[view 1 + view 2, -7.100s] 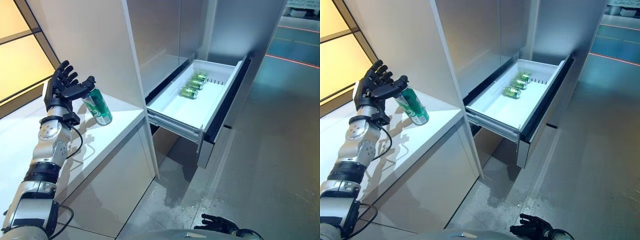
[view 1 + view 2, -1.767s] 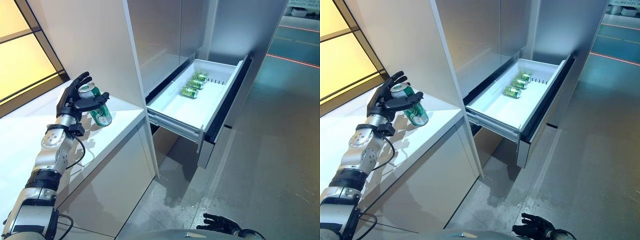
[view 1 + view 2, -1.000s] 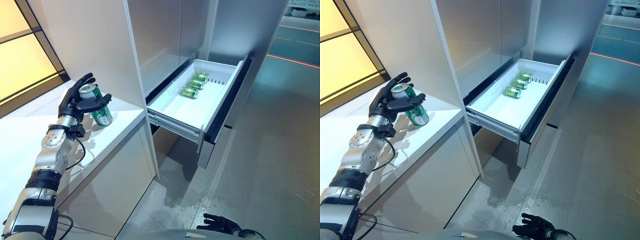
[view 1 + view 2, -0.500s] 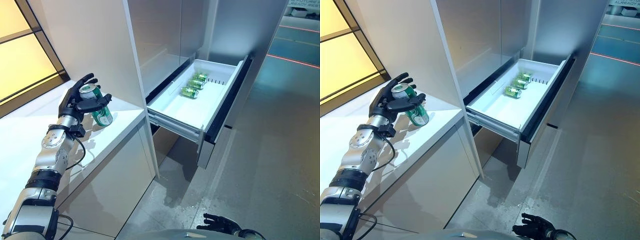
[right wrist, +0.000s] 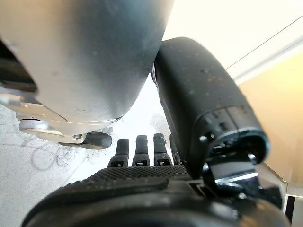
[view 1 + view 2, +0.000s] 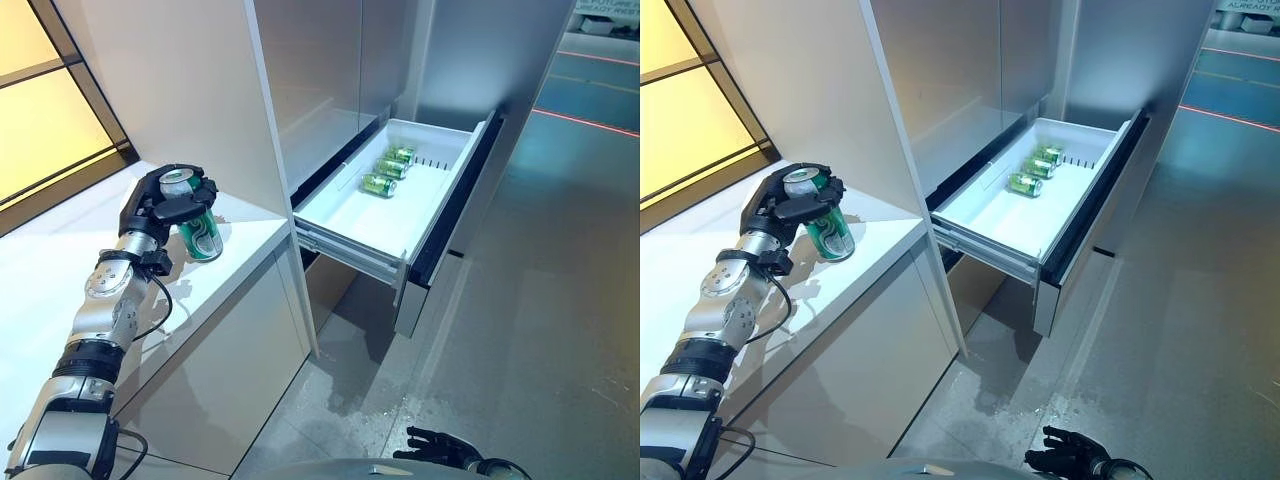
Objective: Put drinks into fridge and close the fridge
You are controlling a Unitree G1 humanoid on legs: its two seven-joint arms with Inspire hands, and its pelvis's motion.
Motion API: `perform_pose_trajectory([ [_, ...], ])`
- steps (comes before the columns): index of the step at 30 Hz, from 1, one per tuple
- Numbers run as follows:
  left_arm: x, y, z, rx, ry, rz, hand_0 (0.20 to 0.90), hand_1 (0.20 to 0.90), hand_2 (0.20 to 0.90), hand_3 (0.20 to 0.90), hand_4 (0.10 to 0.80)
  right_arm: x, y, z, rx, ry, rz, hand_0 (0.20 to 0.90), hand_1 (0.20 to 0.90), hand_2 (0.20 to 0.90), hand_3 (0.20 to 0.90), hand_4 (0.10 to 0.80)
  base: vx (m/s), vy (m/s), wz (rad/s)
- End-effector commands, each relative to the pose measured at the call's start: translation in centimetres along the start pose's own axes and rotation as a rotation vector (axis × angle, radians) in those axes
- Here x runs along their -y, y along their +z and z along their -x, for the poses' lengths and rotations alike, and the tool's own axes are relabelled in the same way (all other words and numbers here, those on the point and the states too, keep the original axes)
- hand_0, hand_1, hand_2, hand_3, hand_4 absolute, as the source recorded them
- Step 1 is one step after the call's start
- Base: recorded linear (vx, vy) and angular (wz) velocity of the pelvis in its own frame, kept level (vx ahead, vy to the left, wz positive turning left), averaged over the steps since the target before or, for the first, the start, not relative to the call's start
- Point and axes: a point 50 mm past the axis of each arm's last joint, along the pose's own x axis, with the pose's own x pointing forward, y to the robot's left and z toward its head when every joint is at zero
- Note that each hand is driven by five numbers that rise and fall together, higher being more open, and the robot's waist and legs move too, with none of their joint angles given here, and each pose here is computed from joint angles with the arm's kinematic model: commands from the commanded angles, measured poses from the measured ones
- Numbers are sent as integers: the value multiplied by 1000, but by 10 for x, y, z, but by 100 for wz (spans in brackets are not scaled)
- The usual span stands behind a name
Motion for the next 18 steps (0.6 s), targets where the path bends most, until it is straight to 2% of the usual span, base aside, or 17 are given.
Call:
perform_pose_trajectory([
  [1,-2,54,-13,255,6,-3,300,300,300,200,100,11,-23,10,-94,5,50,900,900,900,900,800,0,0,0],
  [6,0,57,-14,269,5,12,300,300,300,200,100,11,-23,9,-92,6,51,900,900,900,900,800,0,0,0],
  [11,3,71,-13,357,-12,102,300,300,300,200,100,11,-16,9,-39,10,45,900,900,900,900,800,0,0,0],
  [18,33,140,-1,704,-159,239,300,300,300,200,100,1,36,5,231,64,158,900,900,900,900,800,0,0,0],
])
